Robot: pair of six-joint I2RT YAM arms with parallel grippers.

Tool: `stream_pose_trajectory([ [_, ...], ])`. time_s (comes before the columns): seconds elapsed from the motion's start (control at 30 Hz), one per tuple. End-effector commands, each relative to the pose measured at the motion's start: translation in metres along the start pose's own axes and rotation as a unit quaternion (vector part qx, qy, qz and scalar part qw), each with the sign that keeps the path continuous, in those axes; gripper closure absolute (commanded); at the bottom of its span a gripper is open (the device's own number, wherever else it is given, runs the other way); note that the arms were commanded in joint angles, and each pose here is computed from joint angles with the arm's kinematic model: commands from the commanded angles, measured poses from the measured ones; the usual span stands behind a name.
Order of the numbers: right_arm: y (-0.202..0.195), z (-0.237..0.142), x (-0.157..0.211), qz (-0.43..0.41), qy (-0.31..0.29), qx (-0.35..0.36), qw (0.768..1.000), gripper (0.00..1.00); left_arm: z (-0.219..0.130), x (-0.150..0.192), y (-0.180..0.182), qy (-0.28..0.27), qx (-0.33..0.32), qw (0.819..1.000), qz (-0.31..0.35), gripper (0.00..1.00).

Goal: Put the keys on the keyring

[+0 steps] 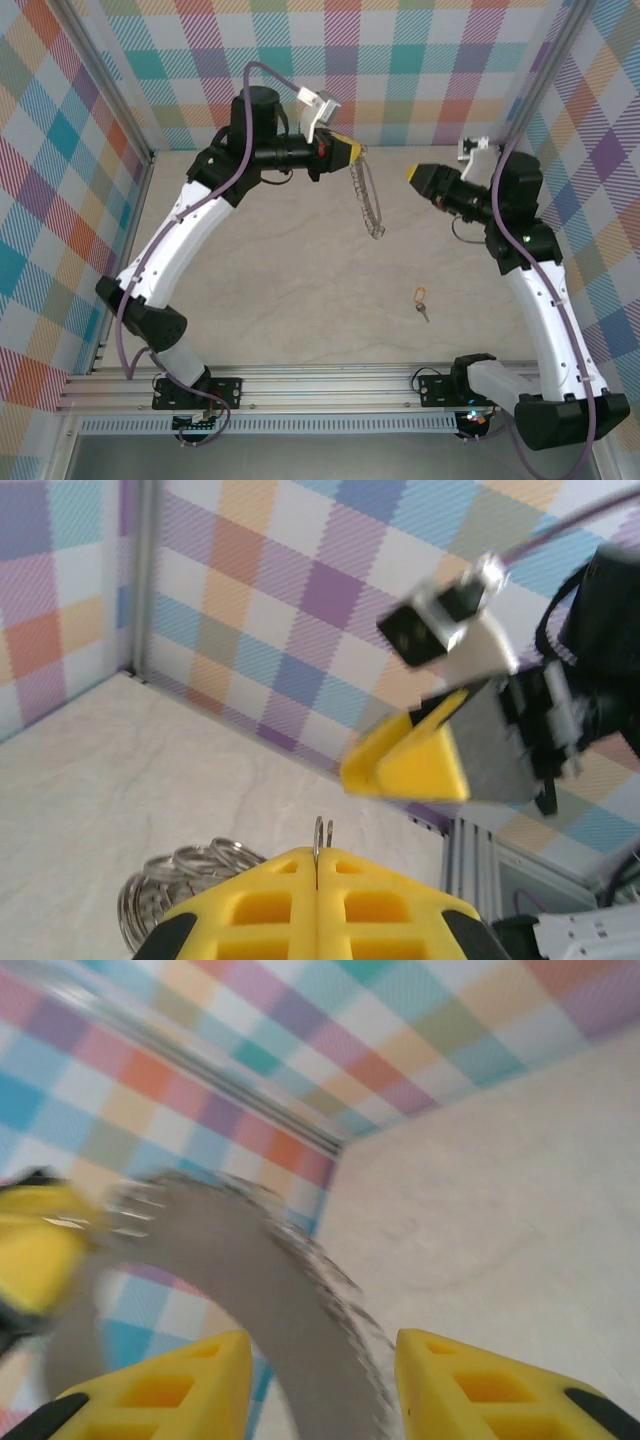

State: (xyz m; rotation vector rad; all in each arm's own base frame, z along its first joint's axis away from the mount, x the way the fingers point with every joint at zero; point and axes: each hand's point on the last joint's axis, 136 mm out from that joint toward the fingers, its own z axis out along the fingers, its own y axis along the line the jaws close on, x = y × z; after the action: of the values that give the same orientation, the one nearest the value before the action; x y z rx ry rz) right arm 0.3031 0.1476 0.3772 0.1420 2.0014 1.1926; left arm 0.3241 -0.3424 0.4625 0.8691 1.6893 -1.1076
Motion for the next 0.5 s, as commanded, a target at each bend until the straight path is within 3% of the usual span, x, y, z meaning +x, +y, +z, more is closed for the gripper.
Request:
stream_pose_trajectory([
  [0.0, -0.080, -0.002, 0.049, 0.084, 0.044, 0.138, 0.986, 0.59, -0.028, -0.043, -0.007, -0.091, -0.030, 0.995, 0.038, 1.00],
  [0.13, -0.141, -0.008, 0.101, 0.153, 0.090, 0.232, 0.956, 0.61, -0.031, -0.042, -0.004, -0.106, -0.036, 0.993, 0.021, 1.00],
  [0.27, -0.193, -0.027, 0.149, 0.231, 0.117, 0.337, 0.905, 0.66, -0.030, -0.034, -0.002, -0.112, -0.032, 0.993, 0.006, 1.00],
  [0.47, -0.228, -0.058, 0.182, 0.273, 0.122, 0.439, 0.847, 0.67, -0.030, -0.029, -0.002, -0.113, -0.025, 0.993, -0.010, 1.00],
])
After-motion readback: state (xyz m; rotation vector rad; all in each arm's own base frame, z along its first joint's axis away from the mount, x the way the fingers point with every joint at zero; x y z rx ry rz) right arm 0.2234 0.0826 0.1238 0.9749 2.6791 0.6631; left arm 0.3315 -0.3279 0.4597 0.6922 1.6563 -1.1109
